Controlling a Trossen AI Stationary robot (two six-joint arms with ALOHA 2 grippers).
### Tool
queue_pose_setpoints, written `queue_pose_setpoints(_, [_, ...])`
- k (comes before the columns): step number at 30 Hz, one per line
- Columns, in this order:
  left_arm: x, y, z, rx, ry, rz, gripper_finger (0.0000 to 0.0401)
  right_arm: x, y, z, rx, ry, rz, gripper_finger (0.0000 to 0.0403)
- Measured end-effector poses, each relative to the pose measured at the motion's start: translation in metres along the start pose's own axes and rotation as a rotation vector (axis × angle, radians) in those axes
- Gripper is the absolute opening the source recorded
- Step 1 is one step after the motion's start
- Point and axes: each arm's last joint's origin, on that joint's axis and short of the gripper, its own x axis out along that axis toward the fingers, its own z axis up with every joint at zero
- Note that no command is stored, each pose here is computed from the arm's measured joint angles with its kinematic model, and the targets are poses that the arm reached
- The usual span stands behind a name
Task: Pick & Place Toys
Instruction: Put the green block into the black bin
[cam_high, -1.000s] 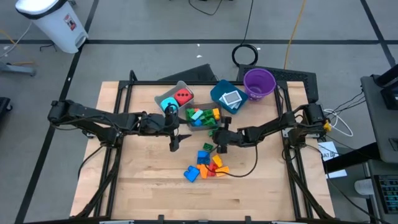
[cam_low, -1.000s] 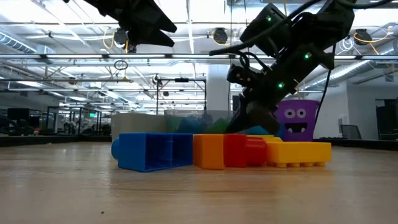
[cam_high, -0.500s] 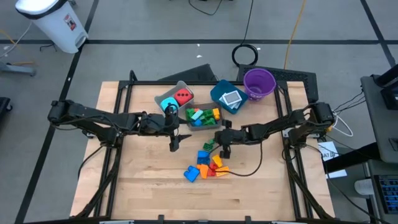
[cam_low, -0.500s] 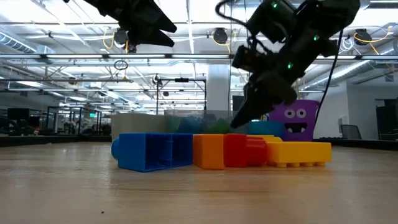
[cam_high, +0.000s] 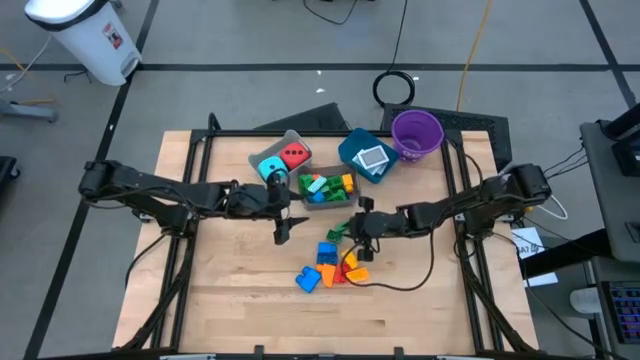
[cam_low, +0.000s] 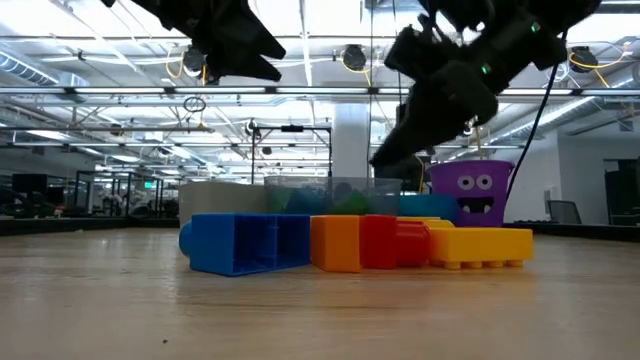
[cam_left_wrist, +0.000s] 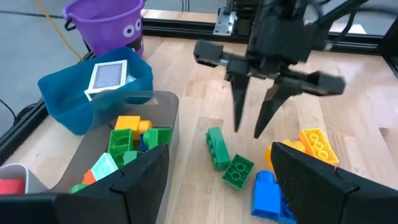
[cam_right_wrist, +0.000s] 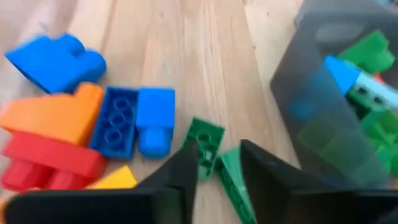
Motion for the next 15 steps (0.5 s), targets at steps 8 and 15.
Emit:
queue_pose_setpoints(8, [0.017,-0.001,-0.007,-0.005,0.028,0.013,0.0285,0.005,-0.010,-0.033,-0.040,0.010,-0.029,0.0242])
queue_pose_setpoints(15, [0.021,0.000,-0.004,-0.019,-0.016,0.014,0.0285,0.011,-0.025,-0.054,0.007,-0.015,-0.070,0.0261])
